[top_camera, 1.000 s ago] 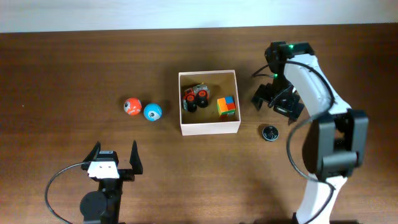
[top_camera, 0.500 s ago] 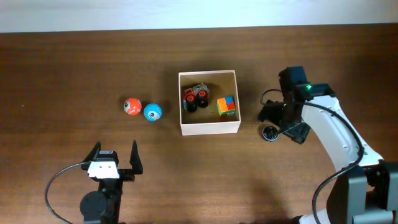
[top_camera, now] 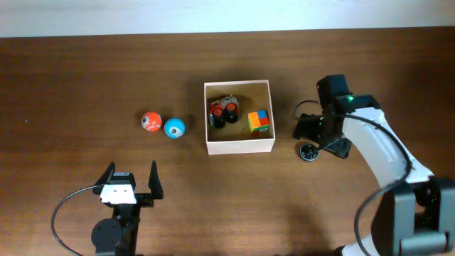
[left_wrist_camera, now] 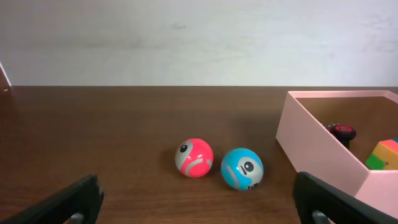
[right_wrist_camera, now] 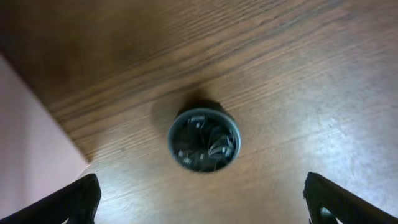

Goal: Pack container
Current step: 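Close the right gripper on the black puck and lift it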

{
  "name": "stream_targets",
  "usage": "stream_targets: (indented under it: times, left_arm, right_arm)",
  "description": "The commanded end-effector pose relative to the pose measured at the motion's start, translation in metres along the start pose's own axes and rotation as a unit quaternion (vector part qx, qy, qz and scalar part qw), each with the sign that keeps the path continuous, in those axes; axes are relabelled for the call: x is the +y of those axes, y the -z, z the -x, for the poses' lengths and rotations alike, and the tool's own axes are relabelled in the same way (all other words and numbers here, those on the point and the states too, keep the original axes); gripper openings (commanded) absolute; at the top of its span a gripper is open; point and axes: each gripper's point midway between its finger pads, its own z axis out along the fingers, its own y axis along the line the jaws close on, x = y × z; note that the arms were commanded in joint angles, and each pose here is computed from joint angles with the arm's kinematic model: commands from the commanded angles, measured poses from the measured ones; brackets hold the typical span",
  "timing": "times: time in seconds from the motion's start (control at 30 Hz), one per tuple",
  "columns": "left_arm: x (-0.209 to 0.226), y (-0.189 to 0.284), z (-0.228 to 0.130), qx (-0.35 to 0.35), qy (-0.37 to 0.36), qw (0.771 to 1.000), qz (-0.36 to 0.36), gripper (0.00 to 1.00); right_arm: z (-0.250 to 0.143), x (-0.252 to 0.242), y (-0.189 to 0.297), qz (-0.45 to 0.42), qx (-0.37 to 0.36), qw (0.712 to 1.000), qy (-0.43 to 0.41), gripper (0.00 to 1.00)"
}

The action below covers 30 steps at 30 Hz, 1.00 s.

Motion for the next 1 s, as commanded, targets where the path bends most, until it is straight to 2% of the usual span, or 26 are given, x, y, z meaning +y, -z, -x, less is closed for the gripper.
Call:
stream_targets:
  times: [0.0,0.2,0.53,0.97]
  left_arm:
    - [0.002,0.0,-0.003,0.002,-0.006,1.0,0.005,0.99]
    - [0.002,0.0,-0.003,0.002,-0.006,1.0,0.005,0.99]
    - [0.002,0.0,-0.003,0.002,-0.006,1.0,0.005,0.99]
    - [0.002,0.0,-0.003,0.002,-0.006,1.0,0.005,0.99]
  right_arm:
    - [-0.003,-0.004,-0.021,-0.017,0.028,0.999,0.019,0.99]
    - [-0.005,-0.005,-0.025,-0.02,0.035,0.998,0.046,0.99]
    - [-0.019,-0.015,-0.045,-0.028,0.045,0.998,0.046,0.99]
    - [-0.011,-0.011,-0.06,-0.023,0.036,0.998,0.046,0.99]
